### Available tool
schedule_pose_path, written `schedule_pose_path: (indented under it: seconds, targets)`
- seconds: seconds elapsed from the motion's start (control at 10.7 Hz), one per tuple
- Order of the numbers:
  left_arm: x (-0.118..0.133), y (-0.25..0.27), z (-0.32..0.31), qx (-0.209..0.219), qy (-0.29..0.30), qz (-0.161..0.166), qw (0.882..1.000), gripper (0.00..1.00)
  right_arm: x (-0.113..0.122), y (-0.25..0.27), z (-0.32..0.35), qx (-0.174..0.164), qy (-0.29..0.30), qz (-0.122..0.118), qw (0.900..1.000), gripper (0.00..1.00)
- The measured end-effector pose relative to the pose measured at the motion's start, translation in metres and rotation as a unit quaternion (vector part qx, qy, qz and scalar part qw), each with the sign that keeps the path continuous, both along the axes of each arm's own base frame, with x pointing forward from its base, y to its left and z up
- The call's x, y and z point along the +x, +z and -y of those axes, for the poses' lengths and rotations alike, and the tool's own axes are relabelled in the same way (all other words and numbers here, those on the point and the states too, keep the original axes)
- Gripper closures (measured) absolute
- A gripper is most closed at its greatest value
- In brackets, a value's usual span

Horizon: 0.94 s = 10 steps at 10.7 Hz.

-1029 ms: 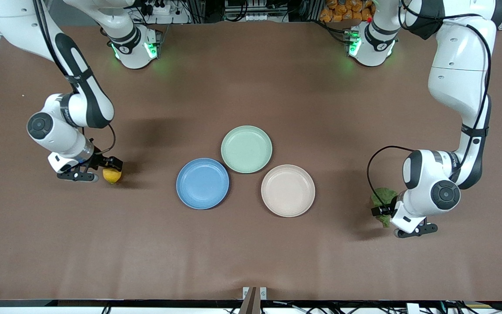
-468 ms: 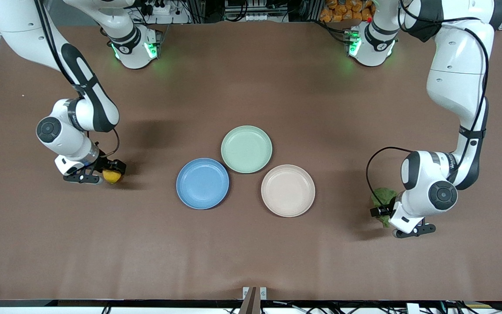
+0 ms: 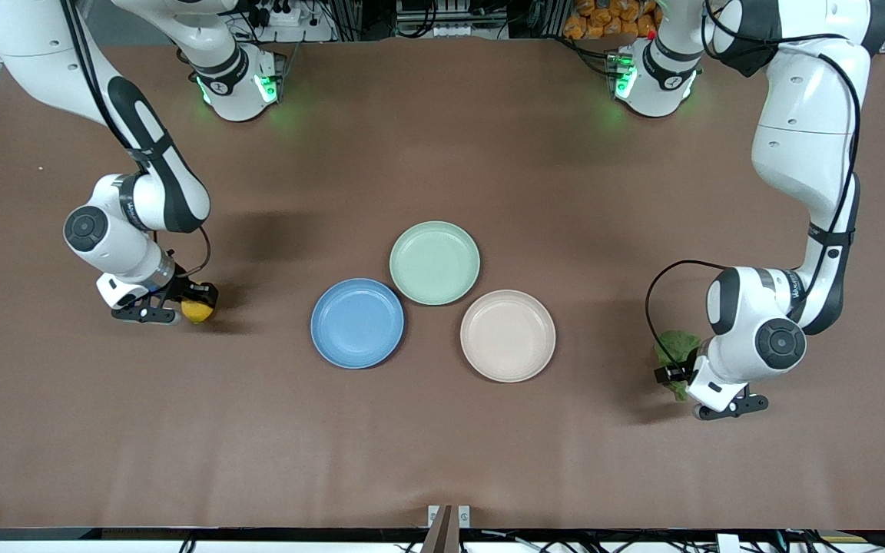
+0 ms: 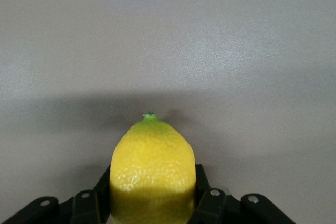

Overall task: Place lemon and lettuce in plates
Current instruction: 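Close the left gripper on the lettuce while the right gripper grasps the lemon, then carry the lemon to the blue plate while the left gripper carries the lettuce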

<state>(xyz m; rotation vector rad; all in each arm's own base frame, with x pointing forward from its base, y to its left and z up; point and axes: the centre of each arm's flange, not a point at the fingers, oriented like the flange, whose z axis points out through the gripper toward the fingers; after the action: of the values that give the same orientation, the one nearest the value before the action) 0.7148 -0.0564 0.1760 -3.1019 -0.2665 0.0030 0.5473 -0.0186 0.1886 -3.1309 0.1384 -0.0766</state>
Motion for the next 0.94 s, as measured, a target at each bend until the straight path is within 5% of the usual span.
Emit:
schedule_pose_path:
  seconds: [0.47, 0.94]
  targets:
    - [0.002, 0.005, 0.005, -0.003, -0.002, 0.008, 1.000, 0.96, 0.017, 0.019, -0.007, 0.004, 0.007, -0.023, 1.000, 0.38]
    - [0.007, 0.017, 0.003, -0.002, 0.003, 0.020, 1.000, 0.96, 0.044, 0.051, -0.059, 0.006, 0.027, -0.010, 1.000, 0.38]
